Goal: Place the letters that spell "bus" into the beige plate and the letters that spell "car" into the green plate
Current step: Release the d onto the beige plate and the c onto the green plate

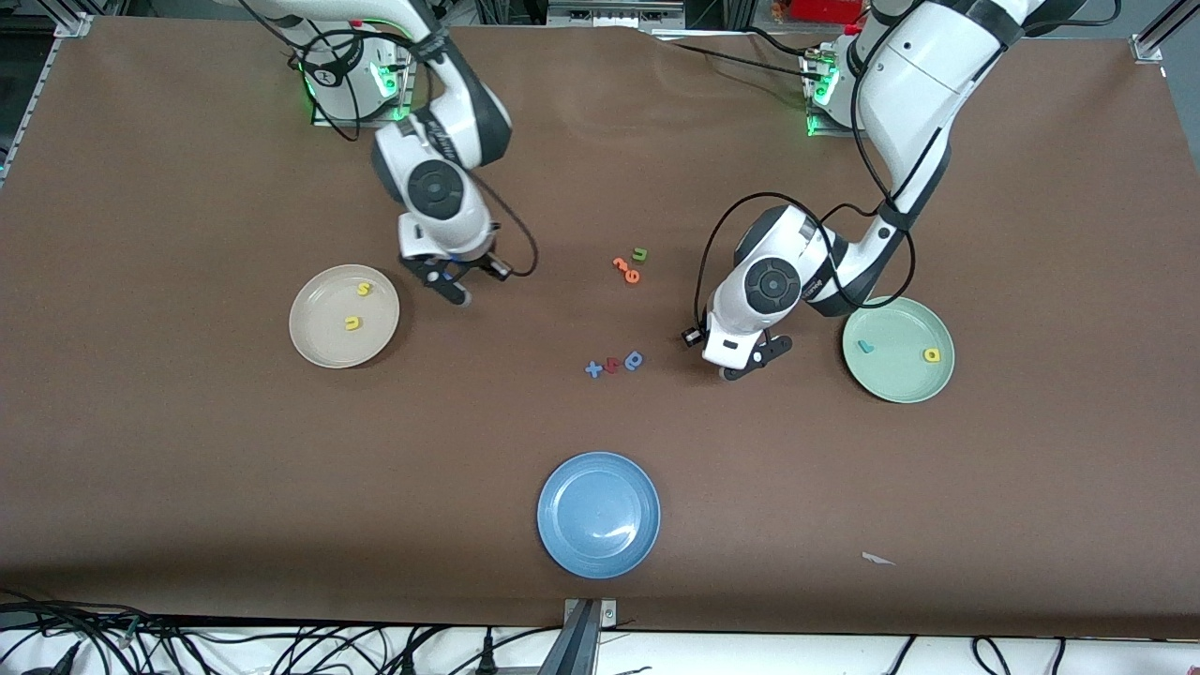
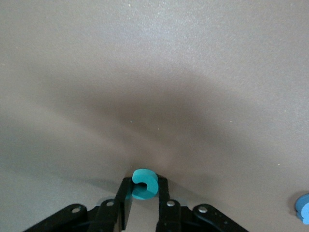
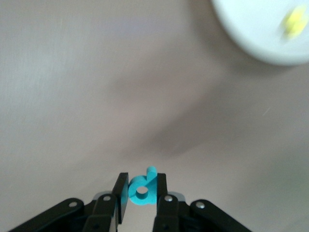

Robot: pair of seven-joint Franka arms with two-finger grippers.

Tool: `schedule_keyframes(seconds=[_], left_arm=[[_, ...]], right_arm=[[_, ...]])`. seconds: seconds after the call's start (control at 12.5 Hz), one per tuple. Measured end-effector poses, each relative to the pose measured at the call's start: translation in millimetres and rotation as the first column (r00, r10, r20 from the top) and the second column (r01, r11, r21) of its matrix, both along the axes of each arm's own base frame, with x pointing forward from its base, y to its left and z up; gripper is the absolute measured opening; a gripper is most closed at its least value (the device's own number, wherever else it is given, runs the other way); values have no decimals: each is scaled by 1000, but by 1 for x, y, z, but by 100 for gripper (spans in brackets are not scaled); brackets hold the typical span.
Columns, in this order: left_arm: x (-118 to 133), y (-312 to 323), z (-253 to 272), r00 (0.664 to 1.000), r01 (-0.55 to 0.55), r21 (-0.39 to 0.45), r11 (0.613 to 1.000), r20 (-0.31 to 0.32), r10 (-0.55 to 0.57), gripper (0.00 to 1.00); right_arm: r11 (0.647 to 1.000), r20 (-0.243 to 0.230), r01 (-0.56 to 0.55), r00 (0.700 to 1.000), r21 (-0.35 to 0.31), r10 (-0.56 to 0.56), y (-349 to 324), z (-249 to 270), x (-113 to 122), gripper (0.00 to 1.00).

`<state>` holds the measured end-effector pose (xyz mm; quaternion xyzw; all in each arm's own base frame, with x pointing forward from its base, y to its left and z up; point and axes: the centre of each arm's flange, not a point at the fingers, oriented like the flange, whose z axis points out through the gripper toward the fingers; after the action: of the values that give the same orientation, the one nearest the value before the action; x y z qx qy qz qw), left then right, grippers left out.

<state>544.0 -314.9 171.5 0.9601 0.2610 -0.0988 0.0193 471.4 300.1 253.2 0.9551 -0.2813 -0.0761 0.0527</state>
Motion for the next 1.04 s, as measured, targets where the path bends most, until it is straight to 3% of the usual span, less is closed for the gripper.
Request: schedule_keyframes(seconds=[0.32,0.64,0.8,1.04], left_arm=[[1,1,1,1000,4,3,1000,4,-4,24],[37,36,40,997,-19,8,1000,75,19,24],[54,67,76,998,-4,33,999,70,1,24],[71,129,114,996,83,70,994,-24,-81,24]], right_arm=[[972,-43,-235,971,28,236,-139,17,53,27],[928,-73,-352,929,124,362,-239,-18,65,27],[917,-81,-376,918,134,388,-258,-45,66,27],[910,-92,-389,910,141,404,-256,-56,66,56]])
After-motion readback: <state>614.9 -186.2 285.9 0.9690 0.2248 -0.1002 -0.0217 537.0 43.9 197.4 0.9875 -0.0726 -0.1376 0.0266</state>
